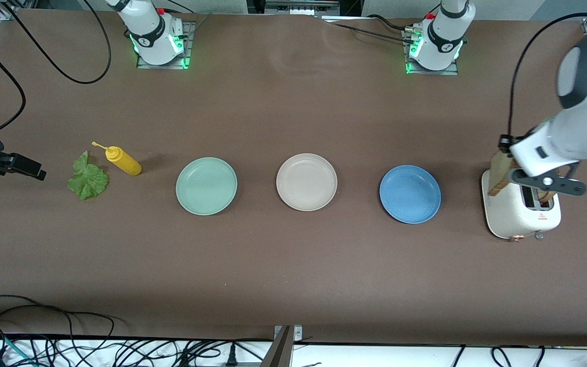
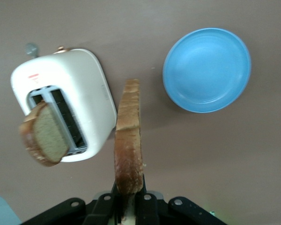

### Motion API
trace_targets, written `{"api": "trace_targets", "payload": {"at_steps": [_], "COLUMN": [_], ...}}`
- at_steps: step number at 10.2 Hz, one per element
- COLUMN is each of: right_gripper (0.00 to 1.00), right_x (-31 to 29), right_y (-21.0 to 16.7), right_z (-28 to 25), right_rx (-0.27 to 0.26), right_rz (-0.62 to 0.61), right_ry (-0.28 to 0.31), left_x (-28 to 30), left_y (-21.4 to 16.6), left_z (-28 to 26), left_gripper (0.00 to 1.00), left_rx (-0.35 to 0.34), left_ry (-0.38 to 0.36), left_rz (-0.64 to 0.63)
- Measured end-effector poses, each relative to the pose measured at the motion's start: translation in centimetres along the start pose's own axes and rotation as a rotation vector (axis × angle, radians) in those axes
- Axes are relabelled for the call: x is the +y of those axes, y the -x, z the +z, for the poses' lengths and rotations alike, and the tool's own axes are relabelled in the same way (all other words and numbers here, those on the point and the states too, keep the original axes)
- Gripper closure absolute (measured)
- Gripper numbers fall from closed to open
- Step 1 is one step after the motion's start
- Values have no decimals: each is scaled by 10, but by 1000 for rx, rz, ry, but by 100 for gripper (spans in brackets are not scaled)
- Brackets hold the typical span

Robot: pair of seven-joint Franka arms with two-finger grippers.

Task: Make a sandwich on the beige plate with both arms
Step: 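Carry the bread slice over the beige plate with the left gripper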

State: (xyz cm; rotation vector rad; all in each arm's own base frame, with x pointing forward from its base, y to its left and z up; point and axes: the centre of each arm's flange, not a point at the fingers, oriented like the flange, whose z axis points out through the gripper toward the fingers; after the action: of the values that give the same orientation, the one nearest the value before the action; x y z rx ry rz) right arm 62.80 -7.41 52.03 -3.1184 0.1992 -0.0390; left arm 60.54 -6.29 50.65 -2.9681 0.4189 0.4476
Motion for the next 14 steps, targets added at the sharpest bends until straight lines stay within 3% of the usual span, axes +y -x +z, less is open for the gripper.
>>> {"api": "trace_targets", "payload": {"at_steps": [1, 5, 9, 11, 14], "right_gripper": [0, 0, 0, 0, 0], "right_x": [0, 0, 0, 0, 0], "right_y": [0, 0, 0, 0, 0], "right_z": [0, 0, 0, 0, 0], "right_rx": [0, 0, 0, 0, -1], "right_rz": [0, 0, 2, 3, 2], "right_ry": [0, 0, 0, 0, 0], "left_x": [21, 114, 213, 240, 284], "left_y": [-8, -48, -91, -113, -128], "left_z": [7, 50, 88, 112, 144], "left_gripper": [88, 88, 88, 88, 88], "left_rx": [-8, -72, -72, -36, -2], "left_ry": [67, 450, 720, 783, 779], "left_rz": [26, 127, 162, 135, 168]}}
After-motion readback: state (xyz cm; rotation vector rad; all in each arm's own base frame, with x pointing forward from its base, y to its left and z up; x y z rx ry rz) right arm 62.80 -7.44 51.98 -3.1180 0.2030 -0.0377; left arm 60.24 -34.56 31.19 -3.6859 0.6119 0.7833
